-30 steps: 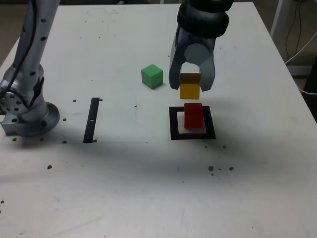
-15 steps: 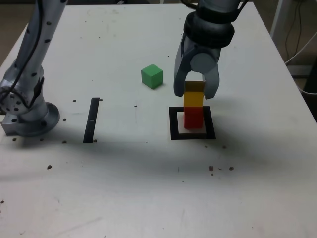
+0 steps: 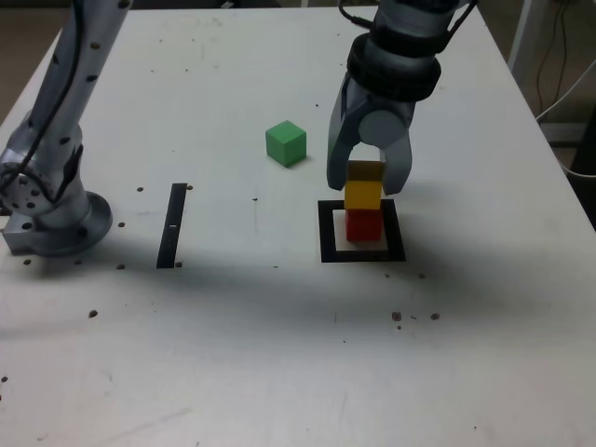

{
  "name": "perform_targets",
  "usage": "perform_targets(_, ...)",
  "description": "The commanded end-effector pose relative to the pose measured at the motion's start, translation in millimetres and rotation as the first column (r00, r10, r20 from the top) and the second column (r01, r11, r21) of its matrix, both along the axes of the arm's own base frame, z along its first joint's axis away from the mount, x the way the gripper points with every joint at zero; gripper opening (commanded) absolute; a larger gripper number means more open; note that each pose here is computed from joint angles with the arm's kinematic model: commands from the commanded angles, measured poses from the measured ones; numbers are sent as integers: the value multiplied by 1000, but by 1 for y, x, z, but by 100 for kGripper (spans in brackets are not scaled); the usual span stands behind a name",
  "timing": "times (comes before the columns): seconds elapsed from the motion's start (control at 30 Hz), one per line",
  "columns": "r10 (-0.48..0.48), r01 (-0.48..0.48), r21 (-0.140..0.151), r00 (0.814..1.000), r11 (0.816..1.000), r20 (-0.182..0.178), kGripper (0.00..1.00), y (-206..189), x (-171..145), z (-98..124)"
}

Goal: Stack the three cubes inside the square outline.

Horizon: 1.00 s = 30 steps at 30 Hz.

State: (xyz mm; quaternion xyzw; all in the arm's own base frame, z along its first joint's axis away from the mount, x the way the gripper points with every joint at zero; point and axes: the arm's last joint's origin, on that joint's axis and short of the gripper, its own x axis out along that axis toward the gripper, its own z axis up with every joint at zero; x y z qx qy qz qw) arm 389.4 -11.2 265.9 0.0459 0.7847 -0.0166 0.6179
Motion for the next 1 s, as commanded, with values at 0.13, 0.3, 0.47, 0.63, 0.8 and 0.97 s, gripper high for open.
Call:
perform_targets(0.13,-7,7,-9,1000,1000,3,84,-1,1,-6)
perform_targets(0.3,-8,8,-11,1000,1000,-1,93,-1,0,-7)
perform_targets(0.47,-9,9,-9,1000,1000,1,95,-1,-3,-5)
perform_targets(0.63,-13,13,10,1000,1000,25,99,0,-10,7)
perform_targets(0.8,-18,16,41,999,999,51,99,3,-23,28)
perform_targets(0.97,-4,0,58,998,998,56,99,11,-34,43)
